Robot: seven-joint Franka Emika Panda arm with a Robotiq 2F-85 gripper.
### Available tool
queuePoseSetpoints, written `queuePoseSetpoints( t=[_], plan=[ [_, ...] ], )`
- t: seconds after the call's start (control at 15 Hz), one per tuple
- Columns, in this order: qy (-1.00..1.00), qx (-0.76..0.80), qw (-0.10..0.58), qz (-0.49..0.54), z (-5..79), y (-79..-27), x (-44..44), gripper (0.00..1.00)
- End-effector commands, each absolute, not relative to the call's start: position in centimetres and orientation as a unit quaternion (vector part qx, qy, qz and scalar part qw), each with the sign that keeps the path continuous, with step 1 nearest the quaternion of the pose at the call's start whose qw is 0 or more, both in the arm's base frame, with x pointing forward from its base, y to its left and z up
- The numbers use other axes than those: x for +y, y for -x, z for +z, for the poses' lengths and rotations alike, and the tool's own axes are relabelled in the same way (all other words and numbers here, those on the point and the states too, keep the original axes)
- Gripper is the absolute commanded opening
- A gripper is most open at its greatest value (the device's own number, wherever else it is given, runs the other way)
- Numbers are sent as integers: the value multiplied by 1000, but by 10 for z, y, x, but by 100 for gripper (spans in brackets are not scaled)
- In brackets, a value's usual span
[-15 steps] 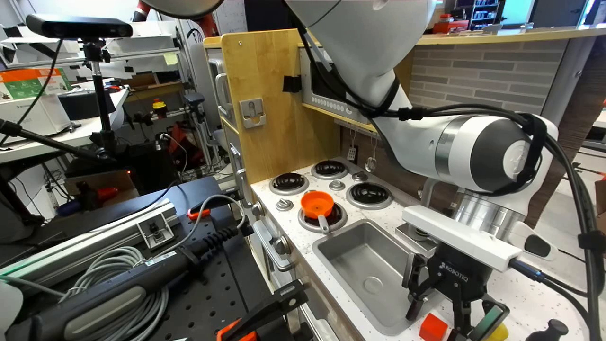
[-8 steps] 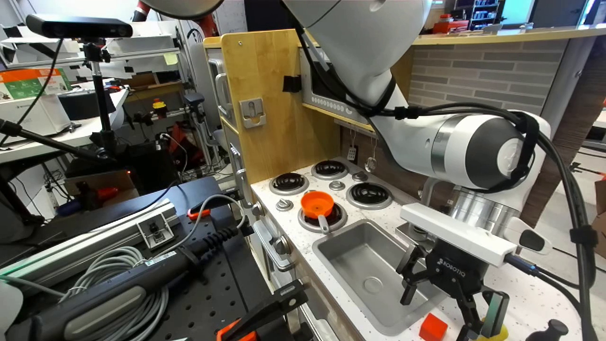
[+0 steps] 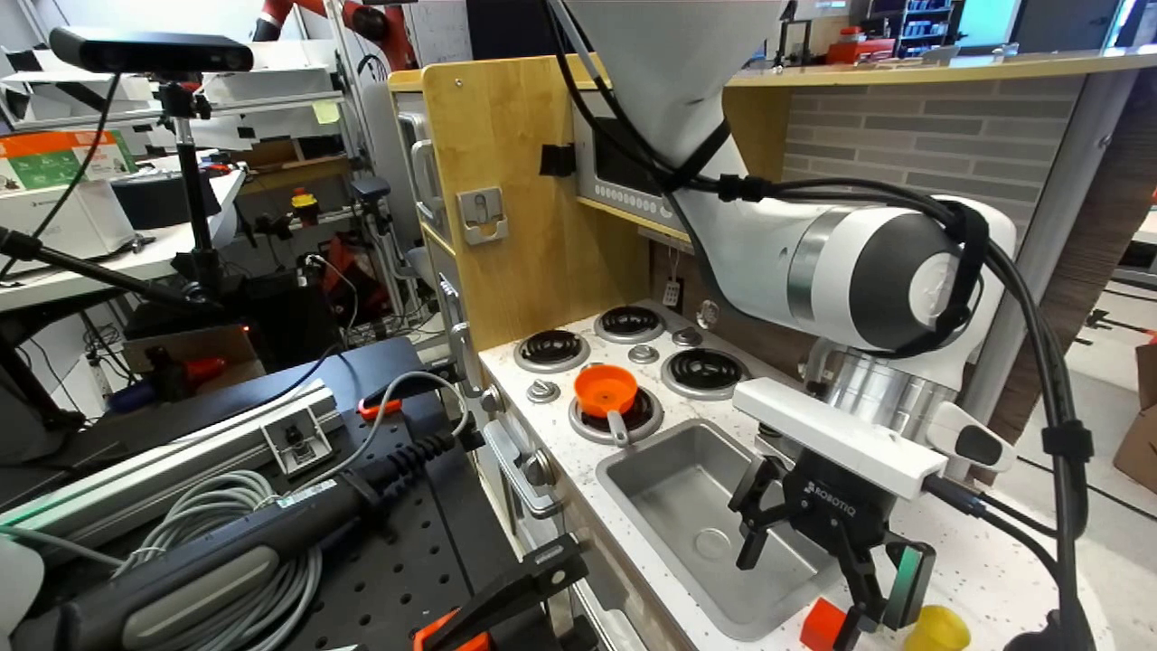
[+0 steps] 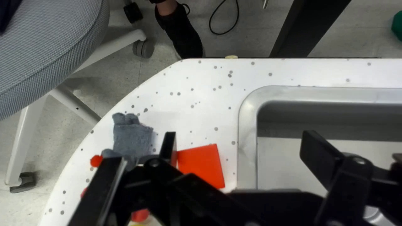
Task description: Move the orange block closer to the yellow object
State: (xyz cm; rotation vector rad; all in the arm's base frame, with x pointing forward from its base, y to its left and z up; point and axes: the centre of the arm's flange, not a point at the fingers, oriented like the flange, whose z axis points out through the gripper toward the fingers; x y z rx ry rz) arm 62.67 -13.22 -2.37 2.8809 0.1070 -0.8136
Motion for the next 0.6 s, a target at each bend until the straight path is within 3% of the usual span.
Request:
queuePoseSetpoints(
  t=[0.0,0.53],
  plan=[
    [-961,42,60,-266,12,-578,-126,100],
    [-972,35,38,-229,70,-524,-108,100]
  ],
)
